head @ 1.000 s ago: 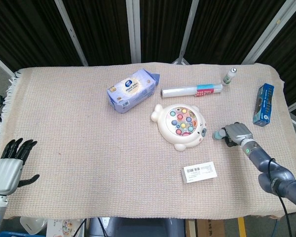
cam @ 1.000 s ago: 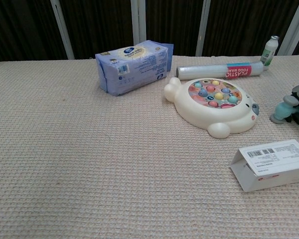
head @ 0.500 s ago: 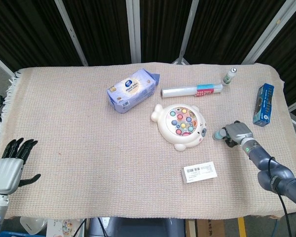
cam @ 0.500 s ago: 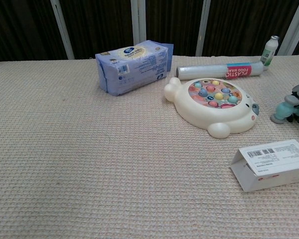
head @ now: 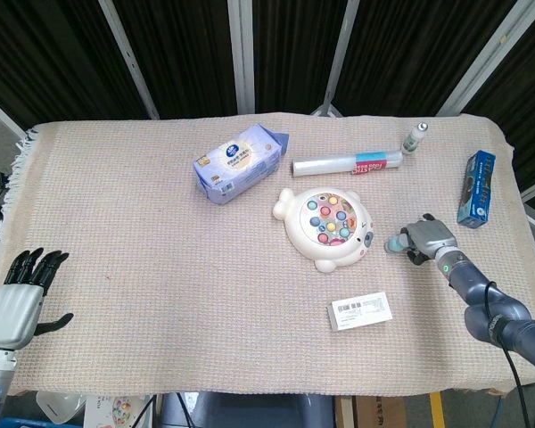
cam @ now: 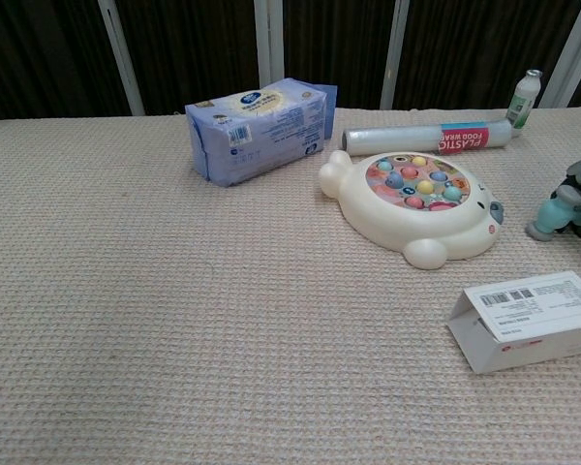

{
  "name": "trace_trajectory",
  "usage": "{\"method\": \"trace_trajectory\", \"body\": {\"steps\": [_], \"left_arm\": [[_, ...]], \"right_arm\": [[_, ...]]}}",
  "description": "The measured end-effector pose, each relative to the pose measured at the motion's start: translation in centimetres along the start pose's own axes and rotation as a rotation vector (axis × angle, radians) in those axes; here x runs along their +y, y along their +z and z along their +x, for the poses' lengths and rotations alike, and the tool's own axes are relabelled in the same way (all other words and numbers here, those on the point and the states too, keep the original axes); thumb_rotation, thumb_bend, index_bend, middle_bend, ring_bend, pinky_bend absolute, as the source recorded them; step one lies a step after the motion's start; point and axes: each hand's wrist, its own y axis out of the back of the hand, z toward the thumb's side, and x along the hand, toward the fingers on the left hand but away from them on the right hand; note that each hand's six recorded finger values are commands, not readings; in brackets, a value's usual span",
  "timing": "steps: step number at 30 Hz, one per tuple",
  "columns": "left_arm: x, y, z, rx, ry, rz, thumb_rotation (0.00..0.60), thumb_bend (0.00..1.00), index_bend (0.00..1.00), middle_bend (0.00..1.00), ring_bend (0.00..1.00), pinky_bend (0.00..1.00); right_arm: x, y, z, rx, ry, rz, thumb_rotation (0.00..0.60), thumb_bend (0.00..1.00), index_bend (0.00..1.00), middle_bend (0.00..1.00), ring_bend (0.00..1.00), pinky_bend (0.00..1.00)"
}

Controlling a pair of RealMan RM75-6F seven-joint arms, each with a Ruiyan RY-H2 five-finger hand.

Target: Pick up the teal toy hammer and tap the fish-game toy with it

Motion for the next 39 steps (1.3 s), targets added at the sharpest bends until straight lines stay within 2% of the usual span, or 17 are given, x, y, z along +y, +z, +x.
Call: {"method": "trace_trajectory", "body": {"steps": [9,27,39], "left_arm": [[-0.2,-0.1,0.1,0.001,-0.005,-0.001,0.600,0.10,0.12,0.09,0.00,0.00],[-0.2,-0.2,0.0,0.000,-0.001,-0.005,0.600,0.10,0.11,0.09,0.00,0.00],[-0.2,-0.3,-0.1,-0.002,0.002,-0.010,0.600,0.10,0.11,0.09,0.00,0.00]], "right_arm": [[0.3,0.2,0.0,-0.002,0.002,0.009,0.600,0.50,0.00,0.20,0.01,0.00],[0.5,0.6,0.4,-0.004,0.005,0.012,0.600,0.50,0.00,0.01,0.00,0.00],[1.2,0.8,1.1,0.004,-0.039,-0.014,0.600,0.50,0.00,0.00,0.00,0.00]]}}
